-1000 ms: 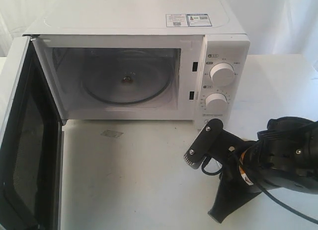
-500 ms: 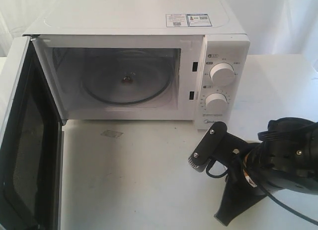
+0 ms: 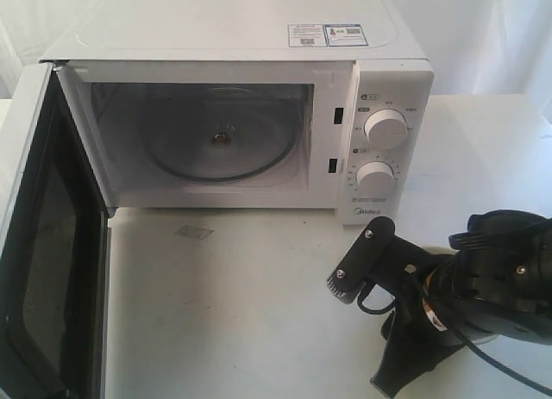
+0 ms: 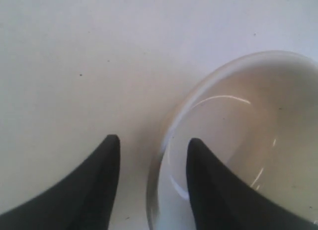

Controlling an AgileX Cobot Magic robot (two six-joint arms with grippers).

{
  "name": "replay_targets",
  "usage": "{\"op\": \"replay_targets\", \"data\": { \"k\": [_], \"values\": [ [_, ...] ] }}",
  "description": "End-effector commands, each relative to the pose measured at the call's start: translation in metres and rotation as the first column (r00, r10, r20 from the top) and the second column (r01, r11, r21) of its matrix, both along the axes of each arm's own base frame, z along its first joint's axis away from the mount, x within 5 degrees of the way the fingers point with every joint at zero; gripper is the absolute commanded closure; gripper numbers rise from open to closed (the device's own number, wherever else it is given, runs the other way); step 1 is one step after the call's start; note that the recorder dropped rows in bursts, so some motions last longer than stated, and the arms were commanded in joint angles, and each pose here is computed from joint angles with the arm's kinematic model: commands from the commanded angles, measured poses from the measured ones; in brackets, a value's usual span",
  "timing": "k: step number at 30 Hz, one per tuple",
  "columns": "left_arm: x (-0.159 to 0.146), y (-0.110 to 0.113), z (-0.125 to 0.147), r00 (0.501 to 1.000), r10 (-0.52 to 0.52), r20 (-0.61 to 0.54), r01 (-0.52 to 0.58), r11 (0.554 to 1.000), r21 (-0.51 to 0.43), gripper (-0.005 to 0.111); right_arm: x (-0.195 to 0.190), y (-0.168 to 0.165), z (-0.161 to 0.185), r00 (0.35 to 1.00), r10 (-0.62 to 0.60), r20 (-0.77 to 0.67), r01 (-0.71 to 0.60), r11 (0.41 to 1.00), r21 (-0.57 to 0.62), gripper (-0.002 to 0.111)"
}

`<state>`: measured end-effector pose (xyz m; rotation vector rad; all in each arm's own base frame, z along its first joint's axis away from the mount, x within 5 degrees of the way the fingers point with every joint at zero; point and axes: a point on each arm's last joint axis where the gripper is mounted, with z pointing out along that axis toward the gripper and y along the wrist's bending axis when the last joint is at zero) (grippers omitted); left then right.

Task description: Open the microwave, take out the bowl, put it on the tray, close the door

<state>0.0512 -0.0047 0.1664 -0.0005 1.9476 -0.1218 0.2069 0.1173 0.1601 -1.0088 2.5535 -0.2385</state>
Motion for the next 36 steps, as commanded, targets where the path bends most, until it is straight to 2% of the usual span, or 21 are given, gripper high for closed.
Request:
{"op": "replay_targets", "data": {
  "k": [1, 5, 9, 13, 15, 17, 19, 23, 28, 31, 36],
  "values": [
    [0.000, 0.000, -0.001, 1.000, 0.000, -0.003, 0.000, 1.000, -0.002, 0.107, 0.001, 0.000, 0.006, 1.000, -0.010, 0.024, 0.009, 1.000, 0.029, 0.067],
    [0.000, 0.000, -0.001, 1.000, 0.000, -0.003, 0.000, 1.000, -0.002, 0.107, -0.002, 0.001, 0.023, 0.996, -0.010, 0.087, 0.001, 0.995, 0.099, 0.067],
    [0.000, 0.000, -0.001, 1.000, 0.000, -0.003, 0.000, 1.000, -0.002, 0.107, -0.009, 0.001, 0.042, 0.990, -0.077, 0.118, 0.049, 0.973, 0.225, 0.067],
    [0.000, 0.000, -0.001, 1.000, 0.000, -0.003, 0.000, 1.000, -0.002, 0.107, -0.019, 0.004, 0.063, 0.976, -0.206, 0.074, 0.155, 0.890, 0.428, 0.067],
    [0.000, 0.000, -0.001, 1.000, 0.000, -0.003, 0.000, 1.000, -0.002, 0.107, -0.023, 0.005, 0.074, 0.972, -0.224, 0.067, 0.163, 0.856, 0.490, 0.067],
    [0.000, 0.000, -0.001, 1.000, 0.000, -0.003, 0.000, 1.000, -0.002, 0.107, -0.026, 0.006, 0.081, 0.975, -0.205, 0.084, 0.131, 0.841, 0.525, 0.070],
    [0.000, 0.000, -0.001, 1.000, 0.000, -0.003, 0.000, 1.000, -0.002, 0.107, -0.029, 0.008, 0.088, 0.978, -0.178, 0.105, 0.088, 0.819, 0.566, 0.080],
    [0.000, 0.000, -0.001, 1.000, 0.000, -0.003, 0.000, 1.000, -0.002, 0.107, -0.035, 0.018, 0.091, 0.989, -0.080, 0.121, -0.007, 0.805, 0.593, 0.107],
    [0.000, 0.000, -0.001, 1.000, 0.000, -0.003, 0.000, 1.000, -0.002, 0.107, -0.046, 0.027, 0.080, 0.983, -0.039, 0.178, -0.082, 0.777, 0.624, 0.108],
    [0.000, 0.000, -0.001, 1.000, 0.000, -0.003, 0.000, 1.000, -0.002, 0.107, -0.051, 0.029, 0.070, 0.977, -0.057, 0.206, -0.094, 0.751, 0.653, 0.108],
    [0.000, 0.000, -0.001, 1.000, 0.000, -0.003, 0.000, 1.000, -0.002, 0.107, -0.059, 0.026, 0.056, 0.968, -0.058, 0.243, -0.121, 0.742, 0.659, 0.108]
  ]
}}
